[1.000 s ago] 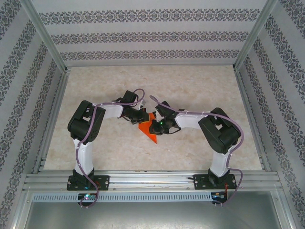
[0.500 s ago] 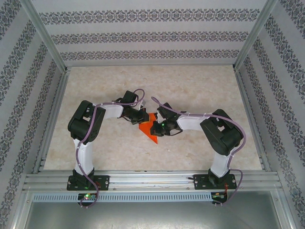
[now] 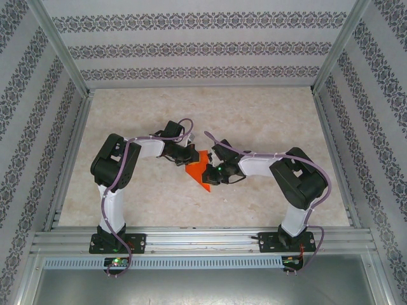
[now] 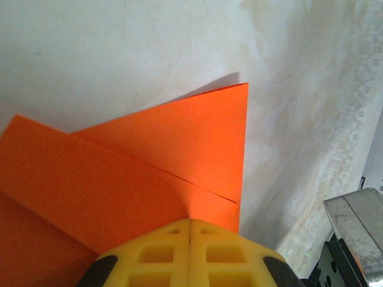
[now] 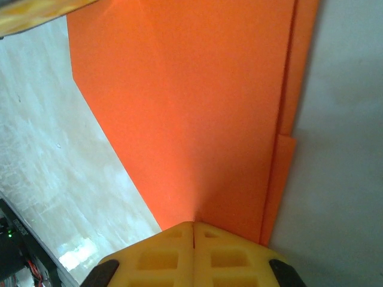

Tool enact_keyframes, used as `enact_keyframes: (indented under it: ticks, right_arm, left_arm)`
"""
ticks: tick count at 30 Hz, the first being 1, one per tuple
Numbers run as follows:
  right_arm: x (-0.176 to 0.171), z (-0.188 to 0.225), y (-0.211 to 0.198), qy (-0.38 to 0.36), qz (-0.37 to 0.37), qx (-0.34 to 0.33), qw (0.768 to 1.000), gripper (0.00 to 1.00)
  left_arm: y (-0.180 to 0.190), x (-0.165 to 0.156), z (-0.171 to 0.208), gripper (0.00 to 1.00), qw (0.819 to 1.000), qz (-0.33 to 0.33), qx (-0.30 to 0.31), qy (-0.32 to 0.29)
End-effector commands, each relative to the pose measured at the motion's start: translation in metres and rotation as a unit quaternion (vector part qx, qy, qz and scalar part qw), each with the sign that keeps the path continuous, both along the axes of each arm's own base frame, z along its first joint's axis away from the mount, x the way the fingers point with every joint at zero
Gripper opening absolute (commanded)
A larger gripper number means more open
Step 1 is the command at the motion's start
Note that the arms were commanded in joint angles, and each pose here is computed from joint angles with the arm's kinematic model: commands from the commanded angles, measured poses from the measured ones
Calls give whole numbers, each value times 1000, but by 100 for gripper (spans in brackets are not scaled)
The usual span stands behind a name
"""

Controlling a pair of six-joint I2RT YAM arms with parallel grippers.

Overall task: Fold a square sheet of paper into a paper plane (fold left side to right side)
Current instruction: Fourth fold the wing at the center of the table.

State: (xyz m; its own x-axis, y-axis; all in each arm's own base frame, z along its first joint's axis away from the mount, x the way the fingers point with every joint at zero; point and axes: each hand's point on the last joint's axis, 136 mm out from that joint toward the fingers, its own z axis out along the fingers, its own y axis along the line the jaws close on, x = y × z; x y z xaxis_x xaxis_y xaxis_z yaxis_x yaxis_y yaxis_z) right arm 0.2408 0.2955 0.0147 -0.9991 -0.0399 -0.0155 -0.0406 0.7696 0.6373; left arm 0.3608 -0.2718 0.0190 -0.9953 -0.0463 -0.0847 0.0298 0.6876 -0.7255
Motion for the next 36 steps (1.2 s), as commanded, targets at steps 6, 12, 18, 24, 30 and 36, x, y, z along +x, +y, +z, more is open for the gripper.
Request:
enact_keyframes:
  ticks: [6, 12, 18, 24, 30, 36]
  right_arm:
    - [-51, -20, -19, 88, 19, -39, 995, 0]
    - [-57, -20, -21, 92, 21, -39, 995, 0]
    - [-65, -23, -25, 98, 21, -43, 994, 0]
    - [-72, -24, -27, 105, 22, -41, 993, 0]
    - [-81, -27, -30, 112, 21, -44, 993, 0]
    - [-85, -28, -32, 114, 19, -45, 992, 0]
  left_arm:
    - [27, -7, -43, 0, 997, 32, 64, 38]
    - [27, -6, -43, 0, 997, 32, 64, 38]
    - [27, -5, -43, 0, 997, 32, 65, 38]
    - [28, -5, -43, 0, 997, 32, 65, 39]
    - [27, -5, -43, 0, 997, 32, 66, 38]
    - [28, -5, -44, 0, 997, 33, 66, 39]
